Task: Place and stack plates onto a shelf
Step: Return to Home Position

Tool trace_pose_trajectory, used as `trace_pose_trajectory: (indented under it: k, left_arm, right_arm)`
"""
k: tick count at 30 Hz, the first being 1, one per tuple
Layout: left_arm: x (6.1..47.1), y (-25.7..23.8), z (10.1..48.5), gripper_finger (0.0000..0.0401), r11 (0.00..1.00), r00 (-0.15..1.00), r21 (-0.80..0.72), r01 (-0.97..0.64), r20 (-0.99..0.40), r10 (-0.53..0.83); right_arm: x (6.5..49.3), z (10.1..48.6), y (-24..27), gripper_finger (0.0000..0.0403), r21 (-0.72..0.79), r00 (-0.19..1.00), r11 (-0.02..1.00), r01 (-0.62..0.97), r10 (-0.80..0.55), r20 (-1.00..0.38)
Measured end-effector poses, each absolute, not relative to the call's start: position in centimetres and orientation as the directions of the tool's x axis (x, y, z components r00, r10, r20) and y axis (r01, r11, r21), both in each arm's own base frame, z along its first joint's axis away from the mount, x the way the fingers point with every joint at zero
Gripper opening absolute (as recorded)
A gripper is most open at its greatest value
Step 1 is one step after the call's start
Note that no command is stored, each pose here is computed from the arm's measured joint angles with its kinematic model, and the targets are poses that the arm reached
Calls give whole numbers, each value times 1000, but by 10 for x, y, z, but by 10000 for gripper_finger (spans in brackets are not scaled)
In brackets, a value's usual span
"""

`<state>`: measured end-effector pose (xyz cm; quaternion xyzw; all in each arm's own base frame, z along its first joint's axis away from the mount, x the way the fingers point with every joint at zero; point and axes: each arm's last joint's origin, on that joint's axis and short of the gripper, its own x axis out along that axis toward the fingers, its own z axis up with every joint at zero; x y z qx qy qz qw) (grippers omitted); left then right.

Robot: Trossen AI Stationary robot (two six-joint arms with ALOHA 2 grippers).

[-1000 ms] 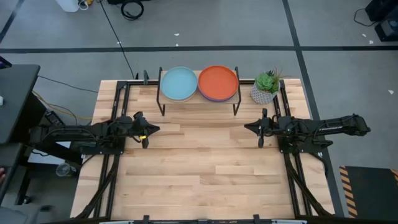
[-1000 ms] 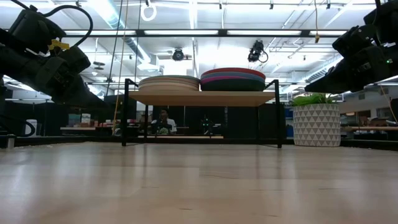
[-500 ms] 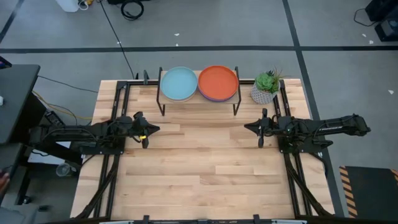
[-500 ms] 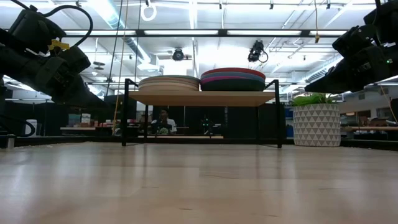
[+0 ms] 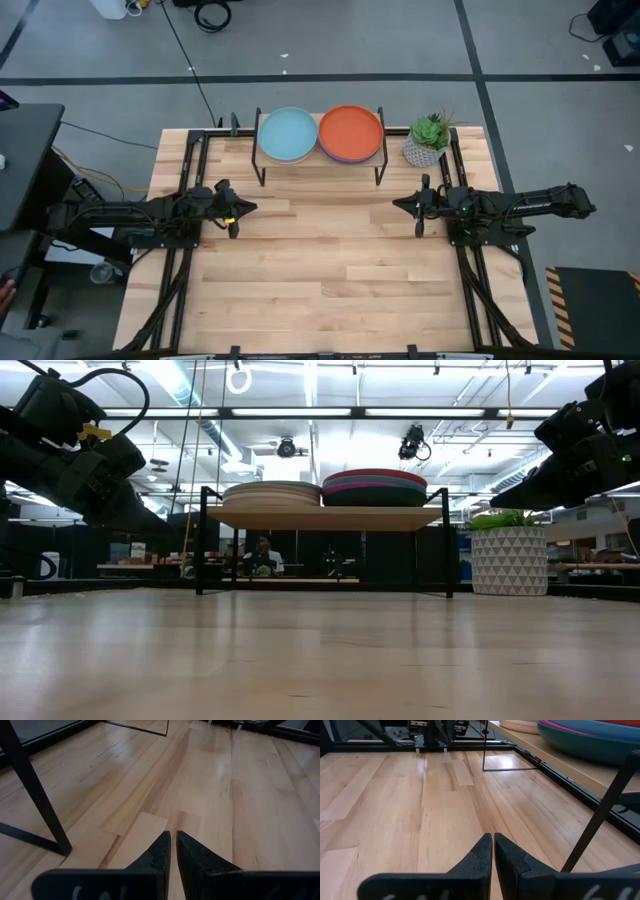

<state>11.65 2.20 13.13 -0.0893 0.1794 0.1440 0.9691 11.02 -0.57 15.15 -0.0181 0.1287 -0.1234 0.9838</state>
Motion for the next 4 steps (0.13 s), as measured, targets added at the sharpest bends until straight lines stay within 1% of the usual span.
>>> trace_pose_trajectory:
  k: [4]
  left_arm:
    - [117, 22, 131, 36, 943, 894, -121, -311, -373, 247]
  right_arm:
    - [110, 152, -6, 26, -67, 936, 969, 238, -248, -248]
